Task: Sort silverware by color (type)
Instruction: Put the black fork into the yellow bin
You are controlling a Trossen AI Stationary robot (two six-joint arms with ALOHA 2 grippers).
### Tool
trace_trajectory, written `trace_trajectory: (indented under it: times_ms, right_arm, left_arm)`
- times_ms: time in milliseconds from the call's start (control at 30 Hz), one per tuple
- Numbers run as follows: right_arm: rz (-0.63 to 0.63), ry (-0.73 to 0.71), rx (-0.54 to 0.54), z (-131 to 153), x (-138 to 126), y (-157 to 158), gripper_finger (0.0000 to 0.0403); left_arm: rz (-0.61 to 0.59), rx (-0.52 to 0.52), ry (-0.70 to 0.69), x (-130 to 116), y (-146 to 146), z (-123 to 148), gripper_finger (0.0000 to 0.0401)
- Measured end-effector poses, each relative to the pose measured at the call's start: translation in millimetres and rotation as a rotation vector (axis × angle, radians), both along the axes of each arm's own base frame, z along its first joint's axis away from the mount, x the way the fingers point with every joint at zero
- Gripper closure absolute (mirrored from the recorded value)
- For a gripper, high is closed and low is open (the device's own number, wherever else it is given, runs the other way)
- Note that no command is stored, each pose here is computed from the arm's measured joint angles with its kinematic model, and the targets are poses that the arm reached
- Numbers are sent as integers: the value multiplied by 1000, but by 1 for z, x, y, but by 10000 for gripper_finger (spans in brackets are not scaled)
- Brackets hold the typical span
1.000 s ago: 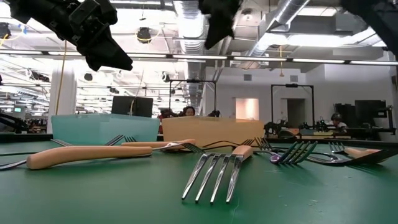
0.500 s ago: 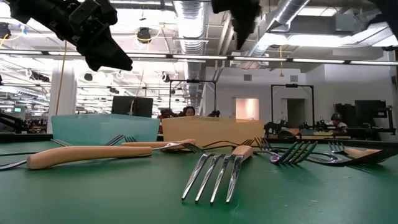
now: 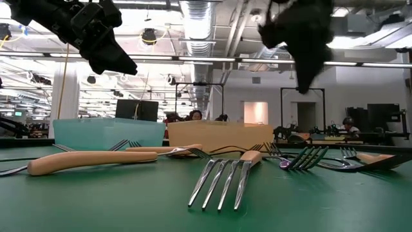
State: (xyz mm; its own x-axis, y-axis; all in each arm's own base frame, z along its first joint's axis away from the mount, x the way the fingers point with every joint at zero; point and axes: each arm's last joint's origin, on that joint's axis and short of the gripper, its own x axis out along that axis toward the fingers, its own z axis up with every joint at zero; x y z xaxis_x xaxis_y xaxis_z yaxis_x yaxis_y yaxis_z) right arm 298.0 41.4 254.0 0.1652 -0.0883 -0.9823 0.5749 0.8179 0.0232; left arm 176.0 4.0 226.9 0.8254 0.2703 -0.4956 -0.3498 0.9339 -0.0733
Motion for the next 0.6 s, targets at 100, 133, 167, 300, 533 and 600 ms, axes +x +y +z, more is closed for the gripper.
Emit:
trace_trajectory:
  times_ms: [100, 133, 167, 300, 533, 600]
  right_arm:
    - [-106, 26, 10, -20, -9, 16, 339]
    - [-132, 34, 13, -27, -10, 21, 339]
    - [-148, 43, 16, -32, -11, 26, 339]
    - [-166, 62, 11, -43, -12, 38, 339]
    - [-196, -67, 54, -42, -3, 54, 338]
    - [-213, -73, 63, -42, -4, 58, 335]
  left_arm:
    - [0, 0, -1, 0, 0, 0, 287]
    - [0, 0, -1, 0, 0, 0, 287]
    - [0, 0, -1, 0, 0, 0, 287]
    - [0, 0, -1, 0, 0, 0, 287]
    - [0, 0, -1, 0, 0, 0, 287]
    - [1, -1, -1, 0, 0, 0, 287]
